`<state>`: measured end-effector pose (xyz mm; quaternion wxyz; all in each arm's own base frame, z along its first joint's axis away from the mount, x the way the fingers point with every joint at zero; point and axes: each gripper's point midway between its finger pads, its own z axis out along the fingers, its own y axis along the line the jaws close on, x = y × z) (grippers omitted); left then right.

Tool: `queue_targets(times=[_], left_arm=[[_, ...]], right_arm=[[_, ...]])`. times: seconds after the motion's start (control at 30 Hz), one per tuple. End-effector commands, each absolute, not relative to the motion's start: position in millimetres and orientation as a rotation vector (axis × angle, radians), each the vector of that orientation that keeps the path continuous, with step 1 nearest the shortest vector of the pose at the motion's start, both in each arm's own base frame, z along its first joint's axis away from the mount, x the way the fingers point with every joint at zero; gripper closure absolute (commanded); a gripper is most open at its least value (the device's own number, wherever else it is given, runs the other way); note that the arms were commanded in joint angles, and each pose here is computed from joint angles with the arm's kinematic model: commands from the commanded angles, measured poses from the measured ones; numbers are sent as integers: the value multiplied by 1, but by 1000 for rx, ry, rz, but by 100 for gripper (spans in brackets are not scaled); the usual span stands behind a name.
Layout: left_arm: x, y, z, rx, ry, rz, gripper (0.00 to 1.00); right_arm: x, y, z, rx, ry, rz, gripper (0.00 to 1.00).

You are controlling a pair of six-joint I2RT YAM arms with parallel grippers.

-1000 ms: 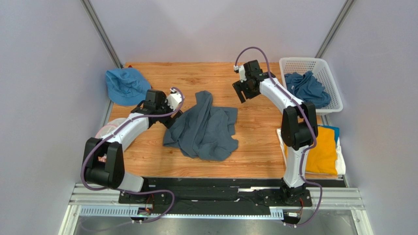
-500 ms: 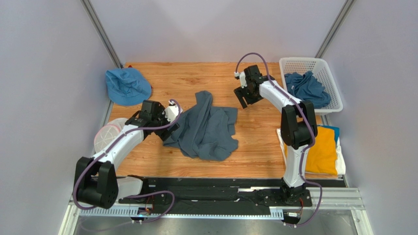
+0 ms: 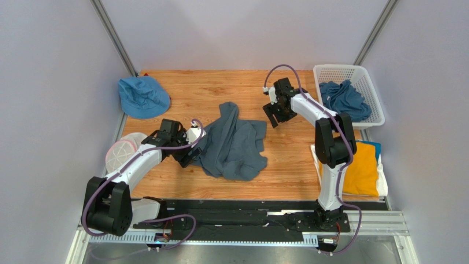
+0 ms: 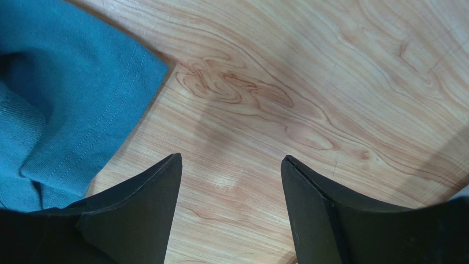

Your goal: Fold and stack the t-shirts

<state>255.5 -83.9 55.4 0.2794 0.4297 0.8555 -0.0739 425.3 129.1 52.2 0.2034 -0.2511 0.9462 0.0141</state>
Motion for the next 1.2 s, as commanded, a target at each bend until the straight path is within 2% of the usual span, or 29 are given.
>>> queue_targets(times=[0.0,0.2,0.47,0.5,0.57,0.6,0.63,0.83,1.17], left_arm=[[266,-91,55,1175,2246,-214,18],[273,-91,52,1175,2261,-212,24],[279,-92,47,1184,2287,-220,50],[282,-93,49,1184,2284,-216,59],[286,-94,50,1176,2286,-220,71],[289,-95,52,1172,2283,-217,96],[292,-95,53,1159,2281,-213,100],[318,-98,96,1067,2200,-159,100],[365,-84,217,854,1944,65,100]], right_arm=[[423,131,72,-724,2587,57,30],[421,130,66,-725,2598,67,30],[419,132,64,-726,2603,76,31],[418,133,63,-730,2606,80,32],[418,132,62,-723,2610,85,32],[417,133,62,-724,2611,90,32],[416,133,61,-723,2616,90,32],[411,136,67,-725,2626,117,34],[369,169,84,-872,2591,186,35]])
